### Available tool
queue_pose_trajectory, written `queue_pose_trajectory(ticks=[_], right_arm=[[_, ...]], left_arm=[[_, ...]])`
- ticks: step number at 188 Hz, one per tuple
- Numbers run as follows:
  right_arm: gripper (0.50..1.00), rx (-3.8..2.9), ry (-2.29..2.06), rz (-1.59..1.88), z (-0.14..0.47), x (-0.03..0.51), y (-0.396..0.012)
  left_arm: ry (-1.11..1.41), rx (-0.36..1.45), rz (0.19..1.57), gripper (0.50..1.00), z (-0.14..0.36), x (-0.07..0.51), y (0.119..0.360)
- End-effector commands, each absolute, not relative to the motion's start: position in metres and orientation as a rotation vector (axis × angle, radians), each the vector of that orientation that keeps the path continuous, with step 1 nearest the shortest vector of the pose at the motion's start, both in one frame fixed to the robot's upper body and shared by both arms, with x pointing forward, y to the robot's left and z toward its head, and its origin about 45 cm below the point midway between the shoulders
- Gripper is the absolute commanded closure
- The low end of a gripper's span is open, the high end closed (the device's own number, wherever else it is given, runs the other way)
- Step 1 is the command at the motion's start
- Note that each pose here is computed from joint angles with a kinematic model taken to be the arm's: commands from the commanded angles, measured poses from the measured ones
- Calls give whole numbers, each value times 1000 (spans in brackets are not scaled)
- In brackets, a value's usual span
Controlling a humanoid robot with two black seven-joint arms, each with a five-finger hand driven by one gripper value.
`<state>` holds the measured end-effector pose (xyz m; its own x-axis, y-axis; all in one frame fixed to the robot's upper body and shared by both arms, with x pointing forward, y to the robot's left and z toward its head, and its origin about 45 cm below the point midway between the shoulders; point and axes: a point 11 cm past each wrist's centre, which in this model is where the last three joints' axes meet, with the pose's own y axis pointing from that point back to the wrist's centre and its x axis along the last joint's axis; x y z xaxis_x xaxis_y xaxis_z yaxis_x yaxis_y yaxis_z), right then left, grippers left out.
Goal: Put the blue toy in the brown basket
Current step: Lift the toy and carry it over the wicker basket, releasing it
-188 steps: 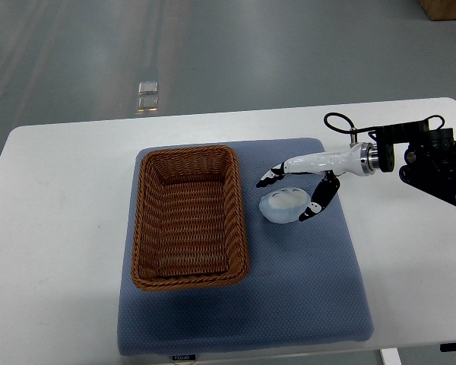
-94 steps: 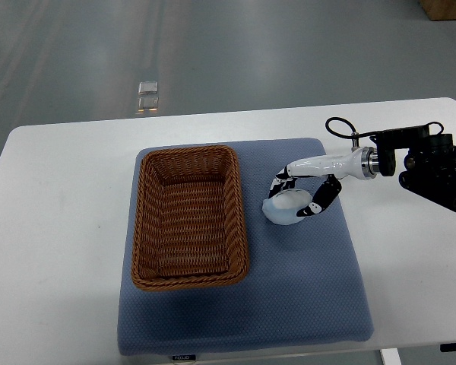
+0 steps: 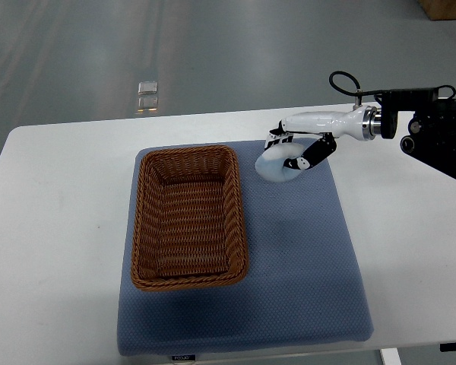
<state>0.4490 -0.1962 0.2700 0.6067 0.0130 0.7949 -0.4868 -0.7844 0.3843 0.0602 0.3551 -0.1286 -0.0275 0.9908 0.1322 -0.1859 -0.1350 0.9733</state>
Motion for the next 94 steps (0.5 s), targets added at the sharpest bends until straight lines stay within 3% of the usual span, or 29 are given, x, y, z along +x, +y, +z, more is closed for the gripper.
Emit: queue_pose_trajectory(ticks=[1, 47, 61, 70, 94], right_arm=[[953, 2284, -358, 1178, 291, 454, -168], [918, 2361, -210, 1235, 284, 442, -81], [885, 2367, -166, 1239, 275, 437, -58], [826, 2376, -147, 1239, 271, 434, -43], [736, 2386, -143, 1245, 265, 431, -26]], left_arm=[[1011, 1155, 1401, 500, -128, 61, 355], [1011, 1155, 1401, 500, -128, 61, 355], [1011, 1155, 1401, 500, -128, 61, 355], [1011, 1155, 1401, 500, -128, 61, 355], [1012, 1154, 1403, 500, -128, 61, 355]])
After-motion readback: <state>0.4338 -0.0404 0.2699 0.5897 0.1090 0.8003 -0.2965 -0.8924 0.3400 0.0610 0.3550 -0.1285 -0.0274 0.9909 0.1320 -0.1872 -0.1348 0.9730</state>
